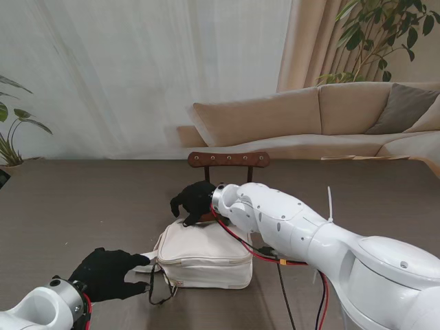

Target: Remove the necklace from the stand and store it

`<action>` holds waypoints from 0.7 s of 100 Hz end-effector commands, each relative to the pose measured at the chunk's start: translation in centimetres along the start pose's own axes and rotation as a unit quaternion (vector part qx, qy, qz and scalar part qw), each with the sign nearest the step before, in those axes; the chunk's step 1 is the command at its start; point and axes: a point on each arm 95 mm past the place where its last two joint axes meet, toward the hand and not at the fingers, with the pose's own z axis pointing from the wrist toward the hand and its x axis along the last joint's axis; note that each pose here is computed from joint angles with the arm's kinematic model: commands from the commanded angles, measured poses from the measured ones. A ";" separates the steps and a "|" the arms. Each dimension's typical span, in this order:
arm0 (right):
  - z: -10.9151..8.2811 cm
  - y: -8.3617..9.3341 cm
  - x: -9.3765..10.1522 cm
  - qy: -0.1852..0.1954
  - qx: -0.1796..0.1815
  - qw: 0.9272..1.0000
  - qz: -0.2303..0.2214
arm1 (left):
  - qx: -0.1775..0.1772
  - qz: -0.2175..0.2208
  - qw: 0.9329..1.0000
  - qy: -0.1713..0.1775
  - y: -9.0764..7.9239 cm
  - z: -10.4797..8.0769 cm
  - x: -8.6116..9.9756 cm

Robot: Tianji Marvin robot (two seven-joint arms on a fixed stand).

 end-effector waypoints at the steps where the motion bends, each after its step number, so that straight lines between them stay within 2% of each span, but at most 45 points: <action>1: -0.6 -1.6 -0.1 -0.005 0.017 1.000 0.000 | -0.002 -0.008 1.000 0.005 0.4 0.4 -0.1; 20: -1.7 -0.2 0.1 -0.018 -0.009 1.000 0.020 | 0.048 -0.030 0.998 0.020 0.0 1.4 -0.6; 32: -2.7 1.2 0.3 -0.028 -0.030 0.998 0.051 | 0.066 -0.048 0.996 0.029 -0.4 2.2 -1.1; 49: -4.2 3.0 0.4 -0.035 -0.047 0.997 0.058 | 0.087 -0.061 0.994 0.037 -1.0 3.0 -1.6; 70: -6.9 4.0 0.9 -0.044 -0.074 0.992 0.088 | 0.119 -0.076 0.989 0.050 -1.7 3.9 -2.2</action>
